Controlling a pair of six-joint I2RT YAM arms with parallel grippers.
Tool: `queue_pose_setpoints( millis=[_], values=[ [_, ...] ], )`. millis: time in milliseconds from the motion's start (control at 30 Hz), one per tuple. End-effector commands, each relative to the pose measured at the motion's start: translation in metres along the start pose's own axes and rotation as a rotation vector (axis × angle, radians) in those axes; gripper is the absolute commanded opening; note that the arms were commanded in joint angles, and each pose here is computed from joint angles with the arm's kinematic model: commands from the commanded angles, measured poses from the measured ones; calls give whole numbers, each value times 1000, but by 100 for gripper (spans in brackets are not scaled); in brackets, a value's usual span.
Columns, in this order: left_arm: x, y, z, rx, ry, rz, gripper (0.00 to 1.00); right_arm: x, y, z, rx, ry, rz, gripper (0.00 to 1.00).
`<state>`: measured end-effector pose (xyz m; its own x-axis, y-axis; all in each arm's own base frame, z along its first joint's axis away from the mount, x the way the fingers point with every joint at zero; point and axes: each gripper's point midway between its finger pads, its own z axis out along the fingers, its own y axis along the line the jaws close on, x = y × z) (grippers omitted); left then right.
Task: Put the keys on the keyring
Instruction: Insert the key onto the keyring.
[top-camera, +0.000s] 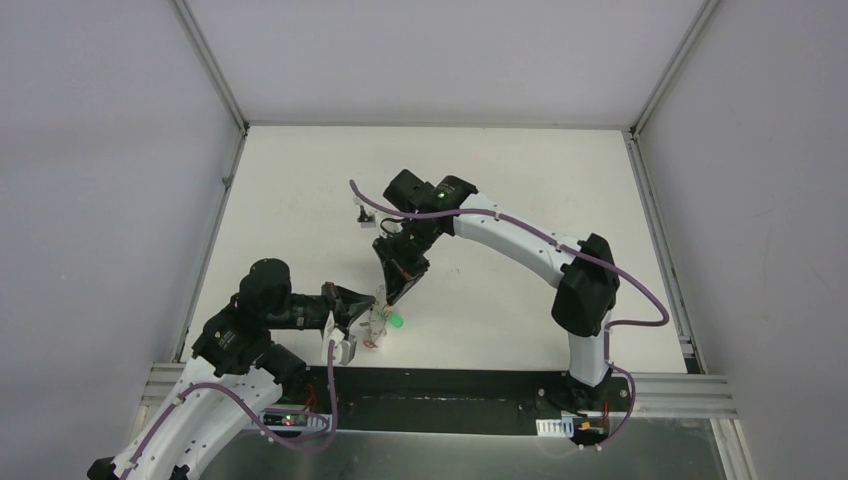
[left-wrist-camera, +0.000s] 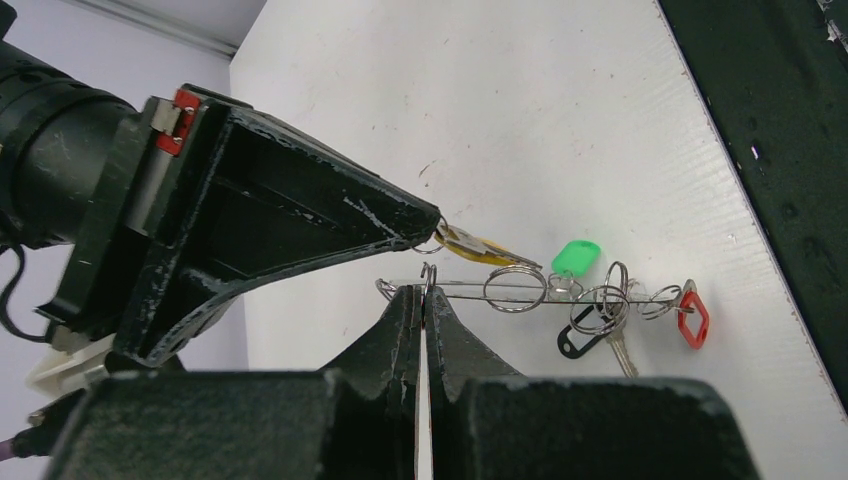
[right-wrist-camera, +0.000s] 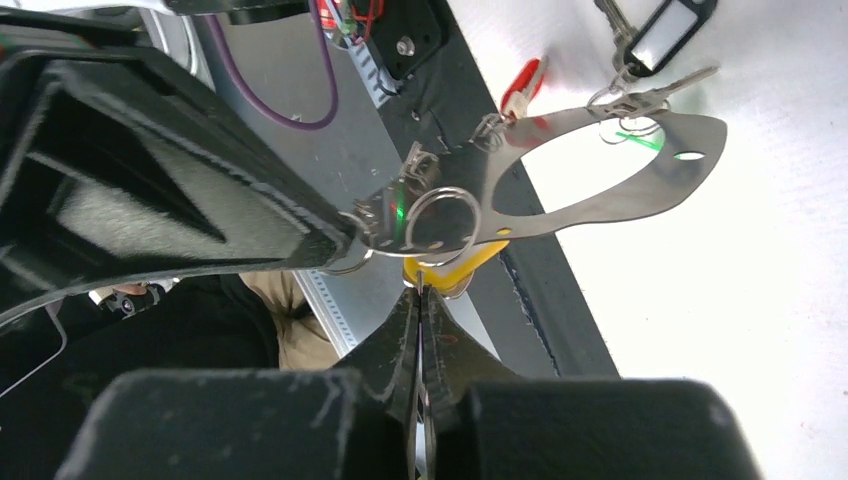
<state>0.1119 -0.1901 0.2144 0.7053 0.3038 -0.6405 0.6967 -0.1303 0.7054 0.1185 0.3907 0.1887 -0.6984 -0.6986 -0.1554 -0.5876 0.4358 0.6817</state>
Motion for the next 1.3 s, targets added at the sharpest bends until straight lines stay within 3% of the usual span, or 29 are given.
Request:
queue_pose_setpoints(
  millis=[0,433,1267],
  values=[
    [-23,15,-4,-33,-66,95,0,-9,42,-31,-111,-121,-160,0],
    [-21,15,-3,-26,-62,108,0,-3,64,-29,-227,-84,-225,0],
    [-24,16,-3,-27,-70,103,0,-18,44,-11,-119,-57,-102,0]
  ],
)
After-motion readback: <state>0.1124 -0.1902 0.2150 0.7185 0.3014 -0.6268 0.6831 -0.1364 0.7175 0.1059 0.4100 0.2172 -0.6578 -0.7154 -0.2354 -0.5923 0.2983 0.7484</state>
